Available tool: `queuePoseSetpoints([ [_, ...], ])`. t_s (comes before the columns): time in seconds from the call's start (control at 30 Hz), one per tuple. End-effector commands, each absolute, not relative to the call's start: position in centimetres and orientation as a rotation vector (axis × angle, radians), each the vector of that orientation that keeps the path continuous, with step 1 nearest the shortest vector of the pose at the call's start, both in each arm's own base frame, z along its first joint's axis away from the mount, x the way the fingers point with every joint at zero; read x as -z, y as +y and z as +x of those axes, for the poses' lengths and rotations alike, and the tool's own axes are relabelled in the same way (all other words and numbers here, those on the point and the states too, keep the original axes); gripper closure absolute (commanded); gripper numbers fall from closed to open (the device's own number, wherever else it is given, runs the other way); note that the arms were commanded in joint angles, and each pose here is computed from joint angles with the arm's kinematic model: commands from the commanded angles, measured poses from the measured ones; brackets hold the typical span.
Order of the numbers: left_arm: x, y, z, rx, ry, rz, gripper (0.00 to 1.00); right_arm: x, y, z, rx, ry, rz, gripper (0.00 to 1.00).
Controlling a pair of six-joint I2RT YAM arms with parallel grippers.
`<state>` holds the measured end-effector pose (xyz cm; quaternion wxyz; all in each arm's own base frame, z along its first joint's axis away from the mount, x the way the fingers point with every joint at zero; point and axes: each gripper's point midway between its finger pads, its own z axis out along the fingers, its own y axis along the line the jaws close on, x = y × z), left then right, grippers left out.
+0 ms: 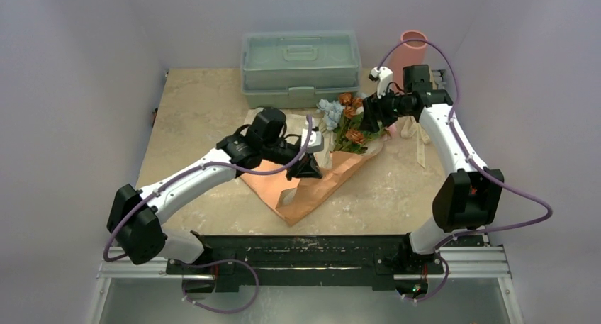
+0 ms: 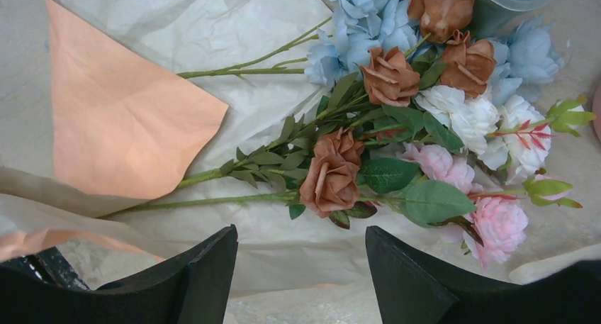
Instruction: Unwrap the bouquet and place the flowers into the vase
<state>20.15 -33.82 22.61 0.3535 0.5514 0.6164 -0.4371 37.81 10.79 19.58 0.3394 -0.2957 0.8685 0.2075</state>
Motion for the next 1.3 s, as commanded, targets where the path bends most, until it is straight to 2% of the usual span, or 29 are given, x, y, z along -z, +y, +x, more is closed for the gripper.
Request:
queuePoseSetpoints([
  [0.0, -22.3, -35.4, 16.4, 1.165, 1.381, 1.652, 1.00, -22.2, 11.8, 37.3, -0.559, 2.172, -0.830, 0.30],
  [0.27, -19.3, -38.1, 11.7, 1.104, 1.181, 1.970, 1.00, -16.9, 14.2, 35.3, -0.597, 2.240, -0.978, 0.35],
  [0.43, -19.5, -39.0, 10.6, 1.074, 1.036, 2.086, 1.00, -13.5, 15.6, 33.8, -0.615, 2.288, -1.134, 0.41],
  [0.47, -19.6, -39.0, 10.5, 1.073, 1.019, 2.104, 0.93, -12.7, 15.6, 33.3, -0.612, 2.304, -1.170, 0.42],
  [0.63, -21.0, -39.1, 10.7, 1.062, 1.051, 2.088, 0.43, -9.3, 14.3, 30.4, -0.578, 2.348, -1.357, 0.47],
  [0.73, -23.7, -38.9, 12.0, 1.059, 1.079, 1.970, 0.28, -8.1, 13.2, 29.1, -0.533, 2.335, -1.431, 0.46],
  [0.8, -26.5, -38.1, 13.7, 1.094, 1.100, 1.831, 0.22, -7.7, 12.8, 28.1, -0.529, 2.327, -1.460, 0.46],
  [0.9, -29.2, -35.9, 17.7, 1.125, 1.199, 1.645, 0.20, -7.1, 12.5, 26.6, -0.540, 2.317, -1.500, 0.45],
  [1.03, -28.4, -32.3, 23.3, 1.097, 1.351, 1.518, 0.20, -6.4, 11.7, 25.6, -0.497, 2.298, -1.544, 0.37],
  [1.17, -24.5, -29.3, 28.8, 1.007, 1.519, 1.435, 0.21, -5.8, 10.8, 25.0, -0.443, 2.278, -1.591, 0.33],
  [1.27, -20.3, -28.2, 30.8, 0.934, 1.605, 1.497, 0.21, -5.4, 10.2, 25.0, -0.389, 2.262, -1.607, 0.31],
])
